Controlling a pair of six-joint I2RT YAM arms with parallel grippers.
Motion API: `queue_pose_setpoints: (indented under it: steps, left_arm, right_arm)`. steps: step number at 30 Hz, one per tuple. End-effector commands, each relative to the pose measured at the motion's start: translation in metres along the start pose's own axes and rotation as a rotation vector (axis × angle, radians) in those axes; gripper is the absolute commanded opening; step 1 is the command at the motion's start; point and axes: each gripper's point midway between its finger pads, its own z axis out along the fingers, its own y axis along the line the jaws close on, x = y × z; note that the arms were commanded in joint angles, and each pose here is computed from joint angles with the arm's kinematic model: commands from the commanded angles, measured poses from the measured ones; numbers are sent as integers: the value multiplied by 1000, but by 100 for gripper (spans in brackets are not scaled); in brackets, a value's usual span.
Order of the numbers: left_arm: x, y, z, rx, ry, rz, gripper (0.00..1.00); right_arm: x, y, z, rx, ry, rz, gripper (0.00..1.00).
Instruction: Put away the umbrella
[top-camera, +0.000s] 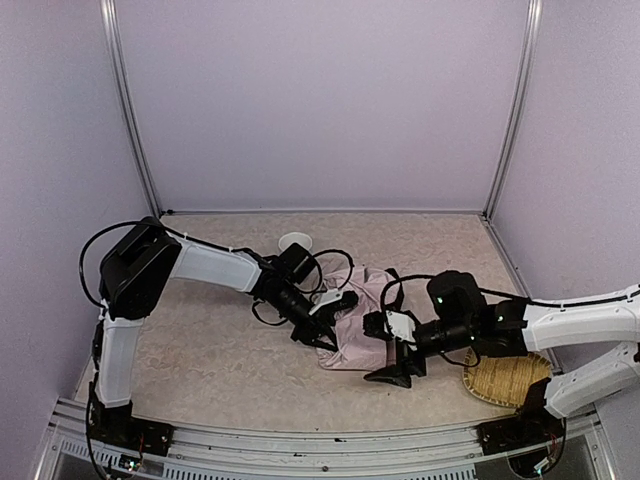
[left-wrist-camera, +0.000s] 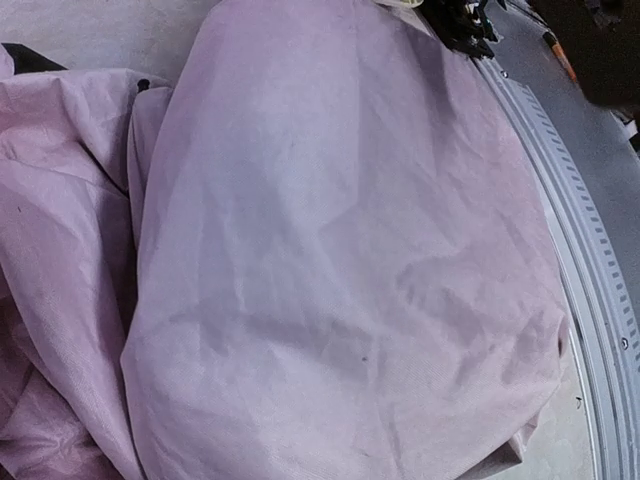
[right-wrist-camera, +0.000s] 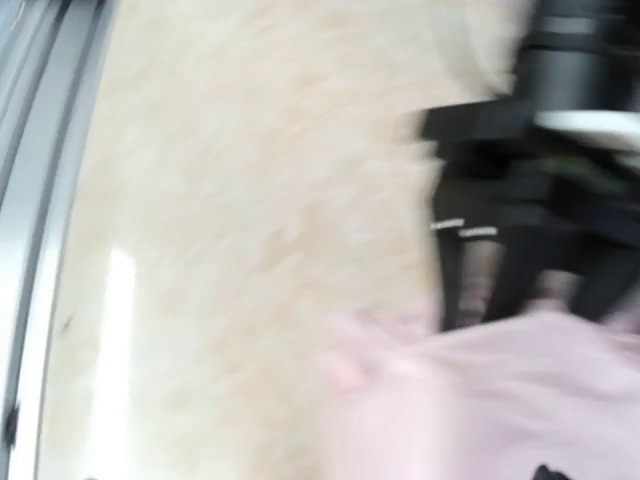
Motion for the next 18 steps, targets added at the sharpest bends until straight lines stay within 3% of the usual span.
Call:
queue_pose_setpoints:
  steps: [1, 4, 6, 9, 12, 15, 18]
  left_arm:
    - [83, -13, 12, 56, 224, -269, 14]
    - [83, -12, 11, 54, 228, -264, 14]
    - [83, -11, 11, 53, 227, -267, 14]
    - [84, -13, 11, 58, 228, -271, 14]
    - [86, -15, 12, 61, 236, -272, 13]
    - [87, -18, 12, 62, 244, -251, 13]
    - [86, -22, 14, 71, 248, -227, 12]
  right_arm:
    - [5, -15, 8, 196, 83, -245, 91]
    - [24, -17, 25, 195, 190, -247, 86]
    - [39, -19, 36, 194, 264, -248, 77]
    - [41, -26, 44, 216, 287, -238, 47]
    - [12, -39, 38, 288, 201, -227, 3]
    - [-18, -59, 22, 368, 89, -188, 0]
    - [-28, -89, 10, 397, 24, -53, 0]
